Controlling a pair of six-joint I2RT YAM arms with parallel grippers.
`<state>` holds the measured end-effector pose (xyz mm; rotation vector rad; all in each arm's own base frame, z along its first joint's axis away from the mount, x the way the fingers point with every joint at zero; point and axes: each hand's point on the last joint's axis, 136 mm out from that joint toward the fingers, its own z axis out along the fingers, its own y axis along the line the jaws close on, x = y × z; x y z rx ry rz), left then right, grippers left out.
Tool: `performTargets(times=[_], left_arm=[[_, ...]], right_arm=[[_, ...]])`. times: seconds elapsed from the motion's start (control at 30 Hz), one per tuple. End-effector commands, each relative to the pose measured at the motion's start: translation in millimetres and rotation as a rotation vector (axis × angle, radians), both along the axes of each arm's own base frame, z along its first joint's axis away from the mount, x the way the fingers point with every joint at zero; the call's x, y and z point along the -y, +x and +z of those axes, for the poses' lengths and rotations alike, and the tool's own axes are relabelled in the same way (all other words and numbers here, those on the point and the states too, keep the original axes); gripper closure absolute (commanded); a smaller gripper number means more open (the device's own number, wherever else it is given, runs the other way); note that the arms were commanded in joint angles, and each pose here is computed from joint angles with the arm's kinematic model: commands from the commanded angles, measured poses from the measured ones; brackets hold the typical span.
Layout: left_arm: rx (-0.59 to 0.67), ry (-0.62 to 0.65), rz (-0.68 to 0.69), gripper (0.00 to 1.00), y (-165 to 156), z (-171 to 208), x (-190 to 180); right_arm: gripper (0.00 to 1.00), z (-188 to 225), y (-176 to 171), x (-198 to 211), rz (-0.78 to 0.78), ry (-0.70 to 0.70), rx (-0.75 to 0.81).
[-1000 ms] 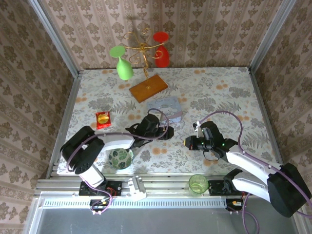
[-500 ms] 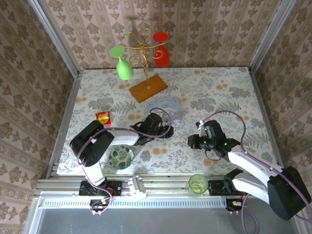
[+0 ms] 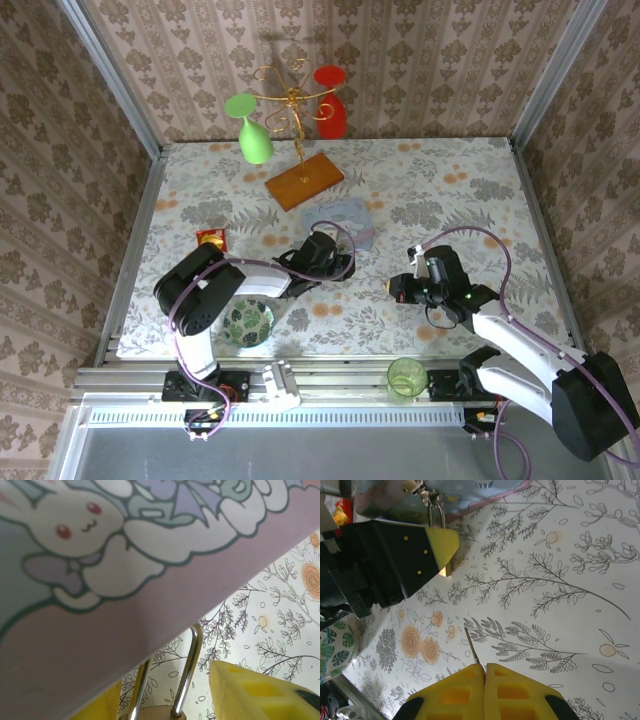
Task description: Unlock a padlock with a key
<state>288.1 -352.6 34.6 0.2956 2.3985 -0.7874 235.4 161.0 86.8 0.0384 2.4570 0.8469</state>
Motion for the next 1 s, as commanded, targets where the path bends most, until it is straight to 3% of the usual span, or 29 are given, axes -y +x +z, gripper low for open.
performTargets(times=[0.0,0.47,0.57,0.67,0.97], left_arm=[[0.003,-0.016,0.019,0.57,0,-1,7],[0.013,-0.080,0.036,0.71,1,5,22],[0.017,-0.100,0.048,0.81,1,13,24],[0.008,-0.138,0.069,0.83,3,21,25],[-0.043,-0.400,0.208,0.98,15,40,20]], right_arm=[[1.00,-3,-8,2,0.015,0.004,-0.018],[1.00,-11,-5,0,0.007,0.027,-0.031],[1.00,-13,-6,-3,0.011,0.049,-0.041],[1.00,-16,-4,-10,0.017,0.089,-0.064],[1.00,-27,13,-37,0.014,0.242,-0.163]])
